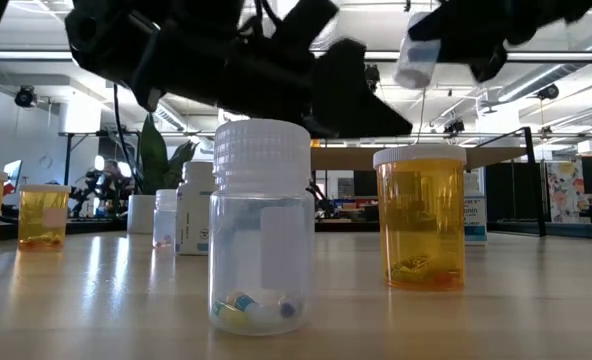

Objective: Pick and place medicine bottles onto shelf by color
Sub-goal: Put the transparent pill bottle on the shelf aligned with the other transparent pill bottle

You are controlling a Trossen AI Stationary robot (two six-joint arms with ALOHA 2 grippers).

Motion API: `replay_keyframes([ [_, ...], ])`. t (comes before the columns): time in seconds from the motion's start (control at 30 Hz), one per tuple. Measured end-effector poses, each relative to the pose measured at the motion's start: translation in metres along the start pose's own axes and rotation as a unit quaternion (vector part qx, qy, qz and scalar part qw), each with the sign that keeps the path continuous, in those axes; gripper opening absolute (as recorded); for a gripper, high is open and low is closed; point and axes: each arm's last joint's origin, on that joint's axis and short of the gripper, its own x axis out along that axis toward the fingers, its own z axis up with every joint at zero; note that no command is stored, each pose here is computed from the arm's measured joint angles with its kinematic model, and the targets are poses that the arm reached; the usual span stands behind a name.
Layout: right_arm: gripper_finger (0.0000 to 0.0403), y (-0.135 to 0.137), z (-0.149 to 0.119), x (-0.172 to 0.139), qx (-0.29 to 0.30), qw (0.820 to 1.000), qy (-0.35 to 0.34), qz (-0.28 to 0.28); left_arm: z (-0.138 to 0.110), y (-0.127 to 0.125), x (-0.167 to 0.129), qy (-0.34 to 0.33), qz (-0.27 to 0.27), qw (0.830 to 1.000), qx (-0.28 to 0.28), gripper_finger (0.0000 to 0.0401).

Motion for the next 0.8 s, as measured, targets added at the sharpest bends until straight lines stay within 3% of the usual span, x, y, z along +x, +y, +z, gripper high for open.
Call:
replay_keyframes([
  [0.17, 0.0136, -0.019, 0.036, -0.01, 0.004, 0.996, 0.068, -0.064, -0.006, 0.009, 0.005, 0.025, 0.012, 0.999, -0.043, 0.0309],
  [0.37, 0.0136, -0.058, 0.067, 0.012, -0.065, 0.987, 0.081, -0.126, -0.006, 0.01, 0.006, 0.024, 0.011, 0.998, -0.059, 0.0315],
  [0.5, 0.0136, -0.107, 0.077, 0.039, -0.064, 0.982, 0.107, -0.141, -0.005, 0.01, 0.006, 0.023, 0.009, 0.998, -0.06, 0.0315],
  [0.8, 0.0137, -0.226, 0.085, 0.081, 0.02, 0.979, 0.114, -0.168, -0.005, 0.009, 0.006, 0.023, 0.007, 0.998, -0.06, 0.0315],
])
